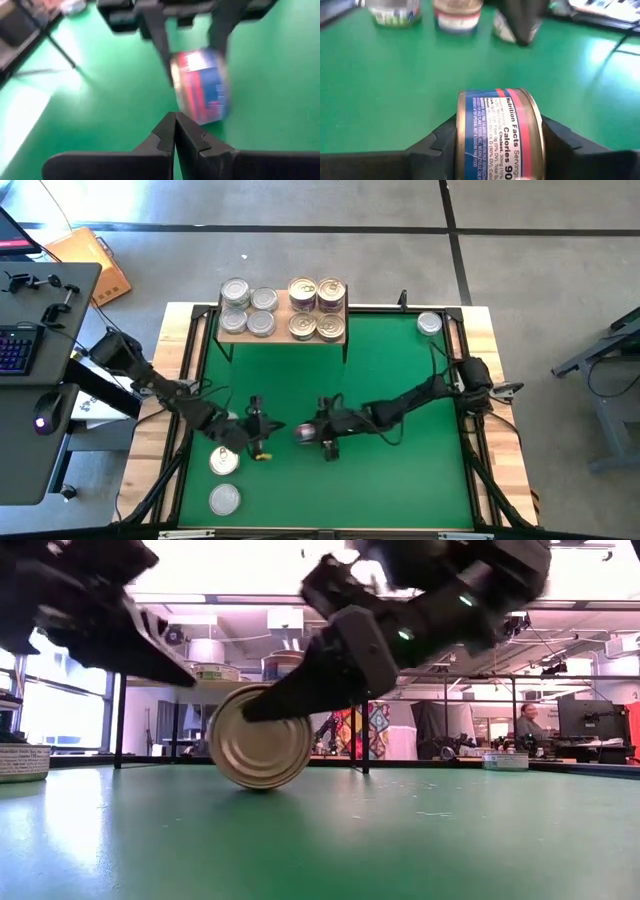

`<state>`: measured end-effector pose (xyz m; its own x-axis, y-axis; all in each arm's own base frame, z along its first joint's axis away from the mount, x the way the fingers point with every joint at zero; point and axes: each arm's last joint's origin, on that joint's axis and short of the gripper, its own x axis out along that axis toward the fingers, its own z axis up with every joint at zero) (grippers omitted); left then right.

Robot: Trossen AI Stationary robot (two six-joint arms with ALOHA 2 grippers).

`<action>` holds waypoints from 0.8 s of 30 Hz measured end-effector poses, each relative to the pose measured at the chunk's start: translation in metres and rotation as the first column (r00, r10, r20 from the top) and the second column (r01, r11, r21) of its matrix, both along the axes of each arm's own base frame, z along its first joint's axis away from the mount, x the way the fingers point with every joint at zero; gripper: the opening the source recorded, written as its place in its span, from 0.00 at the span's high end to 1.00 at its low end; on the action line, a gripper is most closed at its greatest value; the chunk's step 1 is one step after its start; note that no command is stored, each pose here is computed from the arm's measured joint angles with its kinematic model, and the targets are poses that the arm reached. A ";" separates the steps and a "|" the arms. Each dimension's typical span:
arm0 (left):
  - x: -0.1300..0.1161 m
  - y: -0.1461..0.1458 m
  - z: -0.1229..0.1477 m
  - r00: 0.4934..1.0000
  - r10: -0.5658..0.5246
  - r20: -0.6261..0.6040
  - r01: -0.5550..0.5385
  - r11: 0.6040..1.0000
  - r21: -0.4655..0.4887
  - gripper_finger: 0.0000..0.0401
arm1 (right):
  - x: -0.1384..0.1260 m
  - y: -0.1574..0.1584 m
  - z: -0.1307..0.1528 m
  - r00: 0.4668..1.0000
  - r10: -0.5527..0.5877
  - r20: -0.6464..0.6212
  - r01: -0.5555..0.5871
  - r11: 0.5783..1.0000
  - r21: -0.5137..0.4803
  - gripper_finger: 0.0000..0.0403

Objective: Stack canned seafood by type on shelf
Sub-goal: Stack the blue-pink tuna can on the other blue-pink tuna can on the shelf

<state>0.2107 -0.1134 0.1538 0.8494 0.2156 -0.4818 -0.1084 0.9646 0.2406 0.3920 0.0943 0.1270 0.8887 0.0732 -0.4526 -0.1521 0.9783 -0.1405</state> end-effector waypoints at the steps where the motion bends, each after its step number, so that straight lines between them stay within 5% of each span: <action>1: -0.001 -0.003 0.002 1.000 -0.015 0.016 0.015 1.000 0.002 1.00 | -0.007 0.002 -0.003 0.998 -0.019 0.053 0.018 1.000 0.012 0.56; 7: 0.002 -0.014 0.013 0.986 -0.126 0.107 0.121 0.992 0.044 0.93 | -0.031 0.008 0.005 0.927 -0.143 0.346 0.132 0.990 0.056 0.56; 13: 0.010 -0.009 0.020 0.976 -0.130 0.176 0.129 0.991 0.018 0.64 | -0.044 0.015 0.014 0.868 -0.125 0.480 0.103 0.992 0.072 0.56; 19: 0.016 0.002 0.018 0.983 -0.076 0.170 0.075 0.997 0.010 0.35 | -0.048 0.019 0.019 0.845 -0.108 0.524 0.090 0.994 0.059 0.56; 24: 0.025 0.006 0.015 0.978 -0.039 0.207 0.052 0.997 -0.061 0.27 | -0.049 0.019 0.023 0.831 -0.125 0.543 0.108 0.992 0.064 0.56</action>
